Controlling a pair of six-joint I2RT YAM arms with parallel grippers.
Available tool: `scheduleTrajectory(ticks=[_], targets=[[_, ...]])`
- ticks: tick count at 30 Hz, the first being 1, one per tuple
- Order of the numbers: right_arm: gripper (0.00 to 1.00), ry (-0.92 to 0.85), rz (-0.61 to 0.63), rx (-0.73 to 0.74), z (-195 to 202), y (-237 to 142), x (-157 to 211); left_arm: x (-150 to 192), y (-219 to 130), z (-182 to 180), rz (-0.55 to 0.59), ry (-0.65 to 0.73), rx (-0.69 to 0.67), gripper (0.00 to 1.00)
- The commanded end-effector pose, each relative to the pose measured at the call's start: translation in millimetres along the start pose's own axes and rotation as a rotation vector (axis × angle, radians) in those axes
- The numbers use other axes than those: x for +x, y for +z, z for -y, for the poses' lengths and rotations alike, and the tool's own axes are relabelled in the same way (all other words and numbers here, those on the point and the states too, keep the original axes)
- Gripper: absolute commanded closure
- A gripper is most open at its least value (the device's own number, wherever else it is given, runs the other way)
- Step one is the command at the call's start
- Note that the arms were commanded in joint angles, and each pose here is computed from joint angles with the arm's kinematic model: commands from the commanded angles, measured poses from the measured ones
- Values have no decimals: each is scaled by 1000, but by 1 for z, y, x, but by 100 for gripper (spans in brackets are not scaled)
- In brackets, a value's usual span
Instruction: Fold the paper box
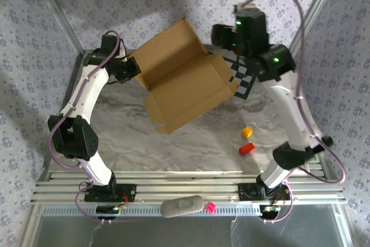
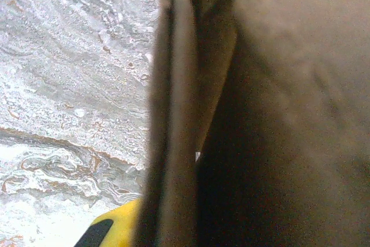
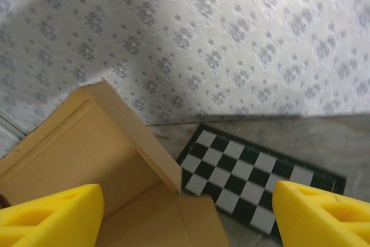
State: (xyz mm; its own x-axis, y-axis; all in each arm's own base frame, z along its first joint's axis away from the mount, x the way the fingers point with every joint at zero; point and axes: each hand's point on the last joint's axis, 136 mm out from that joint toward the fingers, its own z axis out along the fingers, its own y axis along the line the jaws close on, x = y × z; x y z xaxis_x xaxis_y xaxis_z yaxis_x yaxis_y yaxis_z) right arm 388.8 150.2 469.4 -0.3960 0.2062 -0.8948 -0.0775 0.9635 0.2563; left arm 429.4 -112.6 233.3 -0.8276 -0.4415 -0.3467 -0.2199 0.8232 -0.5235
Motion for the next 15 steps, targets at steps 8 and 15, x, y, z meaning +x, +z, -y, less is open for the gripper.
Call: scheduleTrajectory(ticks=[8, 15], targets=[[22, 433, -299, -344, 0, -10, 103, -28, -23, -11, 178, -291, 81, 100], [18, 510, -386, -449, -29, 5, 152, -26, -16, -19, 192, -418, 100, 100]])
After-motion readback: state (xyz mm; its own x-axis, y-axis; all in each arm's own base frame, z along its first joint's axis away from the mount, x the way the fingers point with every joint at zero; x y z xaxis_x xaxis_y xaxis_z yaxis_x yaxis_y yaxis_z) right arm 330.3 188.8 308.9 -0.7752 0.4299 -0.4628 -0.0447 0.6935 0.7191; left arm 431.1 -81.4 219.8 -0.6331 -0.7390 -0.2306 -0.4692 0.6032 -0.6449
